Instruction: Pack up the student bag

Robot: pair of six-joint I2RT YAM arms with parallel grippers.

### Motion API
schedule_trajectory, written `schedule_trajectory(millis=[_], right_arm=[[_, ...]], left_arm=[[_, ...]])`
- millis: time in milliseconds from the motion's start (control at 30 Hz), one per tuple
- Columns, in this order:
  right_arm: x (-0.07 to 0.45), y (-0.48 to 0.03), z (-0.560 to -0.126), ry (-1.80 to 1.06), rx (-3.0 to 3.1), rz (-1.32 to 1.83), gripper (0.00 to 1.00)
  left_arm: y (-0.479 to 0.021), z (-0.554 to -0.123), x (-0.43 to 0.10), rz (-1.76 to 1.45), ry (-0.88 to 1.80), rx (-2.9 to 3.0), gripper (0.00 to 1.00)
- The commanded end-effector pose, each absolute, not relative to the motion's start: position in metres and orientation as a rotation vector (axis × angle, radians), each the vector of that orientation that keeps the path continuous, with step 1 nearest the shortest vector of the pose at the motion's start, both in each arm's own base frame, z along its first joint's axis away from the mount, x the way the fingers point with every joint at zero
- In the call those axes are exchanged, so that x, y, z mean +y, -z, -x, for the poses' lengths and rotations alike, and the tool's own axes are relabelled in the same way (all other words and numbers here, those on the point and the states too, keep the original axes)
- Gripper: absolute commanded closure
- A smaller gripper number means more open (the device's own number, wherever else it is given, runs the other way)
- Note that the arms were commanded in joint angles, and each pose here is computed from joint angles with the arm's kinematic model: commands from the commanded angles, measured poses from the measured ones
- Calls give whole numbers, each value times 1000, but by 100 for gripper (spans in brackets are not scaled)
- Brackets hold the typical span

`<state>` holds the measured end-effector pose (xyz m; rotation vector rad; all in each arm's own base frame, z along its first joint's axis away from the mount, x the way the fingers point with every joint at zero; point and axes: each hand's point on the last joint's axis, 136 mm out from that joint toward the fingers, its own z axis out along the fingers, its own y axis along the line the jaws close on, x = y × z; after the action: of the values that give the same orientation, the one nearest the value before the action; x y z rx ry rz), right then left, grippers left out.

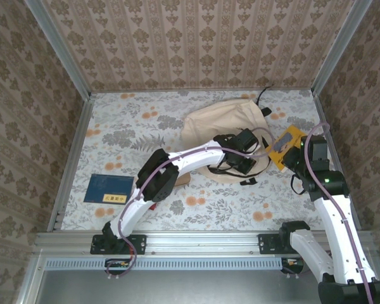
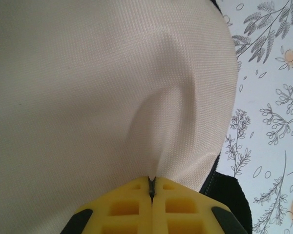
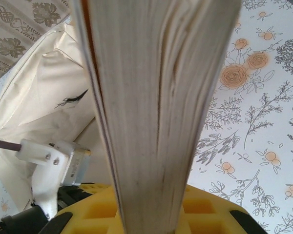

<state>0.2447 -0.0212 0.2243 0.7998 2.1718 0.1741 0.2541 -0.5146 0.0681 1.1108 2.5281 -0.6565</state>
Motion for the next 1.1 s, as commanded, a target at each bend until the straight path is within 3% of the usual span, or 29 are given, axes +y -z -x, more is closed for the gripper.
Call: schedule_trajectory(millis=[0, 267, 533, 767, 1067], right_arm=[[-24, -251, -244, -192, 2089, -782, 90], [-17, -278, -233, -278, 2022, -768, 91], [25, -273, -233, -585, 2065, -719, 91], [63, -249, -248, -917, 2065, -737, 92], [74, -240, -273, -1066, 1982, -767, 92]], left_arm=[[-142, -279, -500, -970, 712, 2428, 100], [-191, -339, -455, -709, 826, 2384, 100], [-253, -371, -439, -577, 916, 2225, 100], [-310, -357, -443, -590, 1030, 2022, 100], [-339, -332, -448, -657, 1072, 1917, 100]])
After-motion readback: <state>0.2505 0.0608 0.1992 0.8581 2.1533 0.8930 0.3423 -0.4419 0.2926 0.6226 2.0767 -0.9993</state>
